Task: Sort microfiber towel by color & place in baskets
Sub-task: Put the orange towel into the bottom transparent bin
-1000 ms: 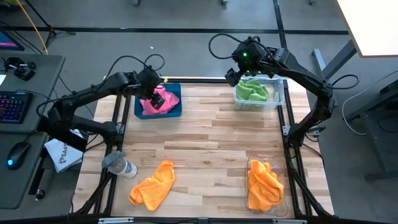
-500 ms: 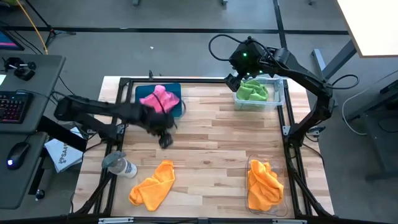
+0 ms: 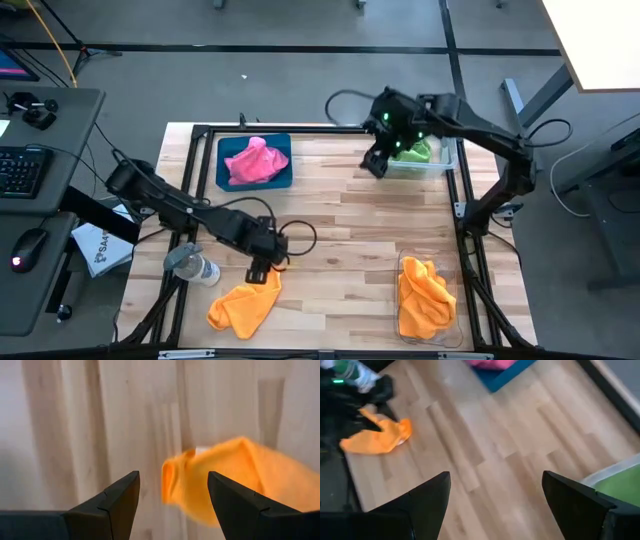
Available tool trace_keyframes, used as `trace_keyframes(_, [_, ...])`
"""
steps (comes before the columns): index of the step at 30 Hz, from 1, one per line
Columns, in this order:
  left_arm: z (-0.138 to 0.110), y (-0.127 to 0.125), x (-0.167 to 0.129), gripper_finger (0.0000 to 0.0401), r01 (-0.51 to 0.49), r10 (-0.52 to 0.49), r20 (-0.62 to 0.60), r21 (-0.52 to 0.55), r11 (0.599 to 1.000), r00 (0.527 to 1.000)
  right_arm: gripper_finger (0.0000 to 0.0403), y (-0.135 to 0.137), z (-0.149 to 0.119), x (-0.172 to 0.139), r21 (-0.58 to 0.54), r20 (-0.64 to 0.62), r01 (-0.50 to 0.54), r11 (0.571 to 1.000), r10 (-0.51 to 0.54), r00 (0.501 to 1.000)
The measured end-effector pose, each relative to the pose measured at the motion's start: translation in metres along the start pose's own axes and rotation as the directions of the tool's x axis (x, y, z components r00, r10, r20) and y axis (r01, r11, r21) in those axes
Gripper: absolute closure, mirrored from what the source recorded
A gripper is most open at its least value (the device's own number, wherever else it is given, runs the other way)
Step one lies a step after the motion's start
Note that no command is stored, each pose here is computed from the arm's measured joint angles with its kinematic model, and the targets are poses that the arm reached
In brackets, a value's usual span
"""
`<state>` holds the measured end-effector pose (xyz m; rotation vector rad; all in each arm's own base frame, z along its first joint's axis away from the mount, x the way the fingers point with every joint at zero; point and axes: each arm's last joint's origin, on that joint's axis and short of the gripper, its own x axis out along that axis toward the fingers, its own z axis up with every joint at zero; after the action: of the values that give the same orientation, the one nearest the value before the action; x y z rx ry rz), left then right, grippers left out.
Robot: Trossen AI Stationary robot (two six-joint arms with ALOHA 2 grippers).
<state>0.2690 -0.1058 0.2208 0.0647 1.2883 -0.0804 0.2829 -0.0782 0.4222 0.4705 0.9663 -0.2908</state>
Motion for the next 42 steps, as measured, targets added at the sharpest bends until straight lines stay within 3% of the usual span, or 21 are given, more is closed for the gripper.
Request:
trace_keyframes(4, [-0.002,-0.01,0.02,0.0178,0.047,-0.048,0.026,0.021,0.999,0.999,0.0092,0.028,-0.011,0.003,0.015,-0.013,0.005,1.0,-0.004,1.0])
trace_keyframes(10, [-0.01,-0.016,0.035,0.0178,0.036,-0.036,0.0,0.027,0.999,0.999,0.0092,0.061,-0.033,0.003,0.073,-0.012,0.126,0.989,-0.125,0.992])
trace_keyframes(16, [-0.025,-0.018,0.044,0.0178,-0.013,0.013,-0.042,0.003,1.0,0.999,0.0092,0.083,-0.057,0.0,0.083,-0.037,0.235,0.968,-0.233,0.972])
trace_keyframes(23, [-0.03,-0.017,0.054,0.0182,-0.012,0.011,-0.028,-0.032,0.999,1.0,0.0092,0.102,-0.077,-0.004,0.048,-0.018,0.28,0.959,-0.279,0.96])
trace_keyframes(28, [-0.031,-0.019,0.069,0.0245,-0.006,-0.001,-0.075,-0.09,0.996,0.997,0.0092,0.113,-0.086,-0.007,0.064,0.007,0.283,0.957,-0.284,0.959])
trace_keyframes(33, [-0.024,-0.023,0.079,0.0381,0.016,-0.02,-0.031,-0.146,0.989,0.999,0.0092,0.123,-0.096,-0.01,0.07,0.044,0.285,0.956,-0.289,0.956])
trace_keyframes(36, [-0.014,-0.015,0.07,0.0389,-0.026,0.03,0.021,-0.19,0.982,0.999,0.0092,0.127,-0.101,-0.012,0.051,0.065,0.296,0.954,-0.299,0.952])
trace_keyframes(42, [0.025,0.016,0.018,0.0399,-0.028,0.079,0.224,-0.22,0.975,0.971,0.0092,0.125,-0.113,-0.037,0.02,0.11,0.238,0.971,-0.239,0.965])
